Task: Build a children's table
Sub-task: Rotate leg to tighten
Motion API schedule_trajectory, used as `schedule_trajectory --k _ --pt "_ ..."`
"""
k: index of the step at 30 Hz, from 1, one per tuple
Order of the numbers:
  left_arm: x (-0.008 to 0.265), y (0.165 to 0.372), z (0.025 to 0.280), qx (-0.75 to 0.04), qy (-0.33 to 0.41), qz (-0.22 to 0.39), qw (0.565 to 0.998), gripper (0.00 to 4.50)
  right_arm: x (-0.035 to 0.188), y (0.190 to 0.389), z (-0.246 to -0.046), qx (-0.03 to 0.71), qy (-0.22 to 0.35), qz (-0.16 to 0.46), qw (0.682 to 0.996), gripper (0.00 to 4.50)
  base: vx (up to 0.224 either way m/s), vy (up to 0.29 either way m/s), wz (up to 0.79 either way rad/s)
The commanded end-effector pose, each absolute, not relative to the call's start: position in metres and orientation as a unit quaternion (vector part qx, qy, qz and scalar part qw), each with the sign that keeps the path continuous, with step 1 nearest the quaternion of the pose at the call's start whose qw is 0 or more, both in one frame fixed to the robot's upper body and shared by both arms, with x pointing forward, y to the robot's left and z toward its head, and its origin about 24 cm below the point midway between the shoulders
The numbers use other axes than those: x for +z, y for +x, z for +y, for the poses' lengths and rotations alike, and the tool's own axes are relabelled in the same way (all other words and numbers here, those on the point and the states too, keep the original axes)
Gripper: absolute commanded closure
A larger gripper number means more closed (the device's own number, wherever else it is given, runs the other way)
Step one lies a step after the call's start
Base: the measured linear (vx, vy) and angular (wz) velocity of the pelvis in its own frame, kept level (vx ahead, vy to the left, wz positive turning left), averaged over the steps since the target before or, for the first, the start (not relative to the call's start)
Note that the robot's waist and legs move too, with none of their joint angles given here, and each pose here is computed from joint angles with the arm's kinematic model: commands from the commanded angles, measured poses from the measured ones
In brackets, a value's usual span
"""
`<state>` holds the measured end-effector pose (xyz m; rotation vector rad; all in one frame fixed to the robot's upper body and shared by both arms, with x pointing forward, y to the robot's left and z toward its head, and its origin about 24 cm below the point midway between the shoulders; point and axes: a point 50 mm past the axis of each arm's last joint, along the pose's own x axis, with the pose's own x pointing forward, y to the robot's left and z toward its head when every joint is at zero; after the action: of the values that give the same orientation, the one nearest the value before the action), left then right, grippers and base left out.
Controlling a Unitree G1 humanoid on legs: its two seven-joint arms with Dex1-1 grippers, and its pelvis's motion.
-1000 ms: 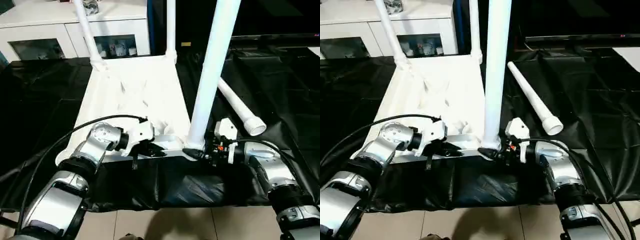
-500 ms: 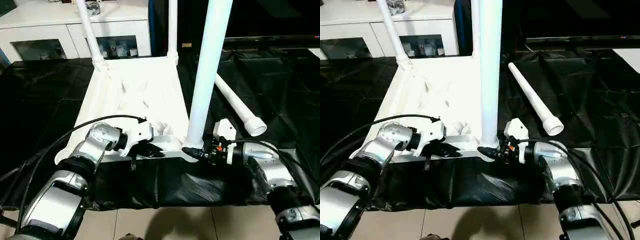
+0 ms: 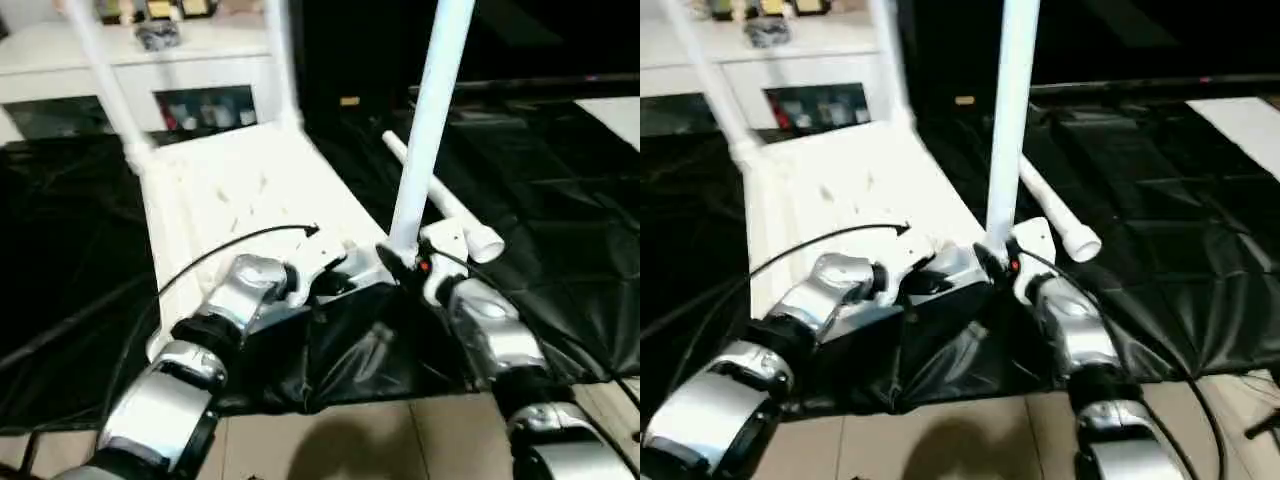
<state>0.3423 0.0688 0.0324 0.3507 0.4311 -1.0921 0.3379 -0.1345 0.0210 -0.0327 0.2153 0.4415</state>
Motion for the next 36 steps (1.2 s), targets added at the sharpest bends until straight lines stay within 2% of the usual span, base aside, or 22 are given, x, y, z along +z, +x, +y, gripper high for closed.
schedule_trajectory --k 1,2,4,7,9,12,14,20,24,25,28,30,31,34,36 --pt "0.031 0.334 0.042 -0.543 0.163 0.193 0.801 4.5 0.001 0.324 -0.094 0.283 -0.01 0.151 0.947 1.77 0.0 0.0 0.0" --pt "0.03 0.333 0.041 -0.546 0.163 0.193 0.799 4.5 0.001 0.324 -0.093 0.283 -0.012 0.147 0.948 1.77 0.0 0.0 0.0" --pt "0.03 0.333 0.047 -0.545 0.171 0.194 0.797 4.5 0.003 0.325 -0.091 0.277 -0.002 0.137 0.951 1.22 0.0 0.0 0.0" --pt "0.03 0.335 0.054 -0.544 0.18 0.19 0.797 4.5 0.005 0.327 -0.095 0.272 -0.001 0.124 0.954 1.08 0.0 0.0 0.0" --pt "0.031 0.335 0.059 -0.546 0.184 0.186 0.796 4.5 0.008 0.328 -0.099 0.273 -0.006 0.115 0.955 0.82 0.0 0.0 0.0" --pt "0.035 0.335 0.071 -0.565 0.187 0.169 0.786 4.5 0.015 0.327 -0.111 0.293 -0.019 0.088 0.952 0.61 0.0 0.0 0.0" --pt "0.038 0.331 0.08 -0.598 0.183 0.151 0.765 4.5 0.019 0.324 -0.124 0.321 -0.027 0.075 0.944 0.61 0.0 0.0 0.0" --pt "0.04 0.327 0.098 -0.633 0.192 0.159 0.733 4.5 0.026 0.314 -0.143 0.406 -0.039 0.069 0.91 0.61 0.036 -0.019 0.03" --pt "0.041 0.326 0.111 -0.653 0.198 0.167 0.712 4.5 0.032 0.306 -0.153 0.477 -0.059 0.078 0.873 0.61 0.014 -0.005 0.0" --pt "0.042 0.325 0.117 -0.663 0.202 0.171 0.701 4.5 0.035 0.302 -0.157 0.512 -0.066 0.084 0.852 0.61 0.0 0.0 0.0" --pt "0.045 0.325 0.122 -0.675 0.203 0.174 0.687 4.5 0.037 0.299 -0.16 0.549 -0.084 0.094 0.826 0.61 0.0 0.0 0.0" --pt "0.046 0.325 0.123 -0.679 0.202 0.175 0.684 4.5 0.038 0.299 -0.16 0.556 -0.089 0.096 0.821 0.61 0.0 0.0 0.0" --pt "0.046 0.324 0.124 -0.682 0.203 0.174 0.681 4.5 0.039 0.3 -0.16 0.56 -0.09 0.096 0.818 0.86 0.0 0.0 0.0" --pt "0.047 0.324 0.124 -0.687 0.204 0.174 0.676 4.5 0.042 0.302 -0.158 0.565 -0.093 0.092 0.815 0.98 0.0 0.0 0.0" --pt "0.047 0.324 0.123 -0.691 0.2 0.175 0.672 4.5 0.044 0.304 -0.155 0.572 -0.095 0.089 0.81 1.25 0.0 0.0 0.0"
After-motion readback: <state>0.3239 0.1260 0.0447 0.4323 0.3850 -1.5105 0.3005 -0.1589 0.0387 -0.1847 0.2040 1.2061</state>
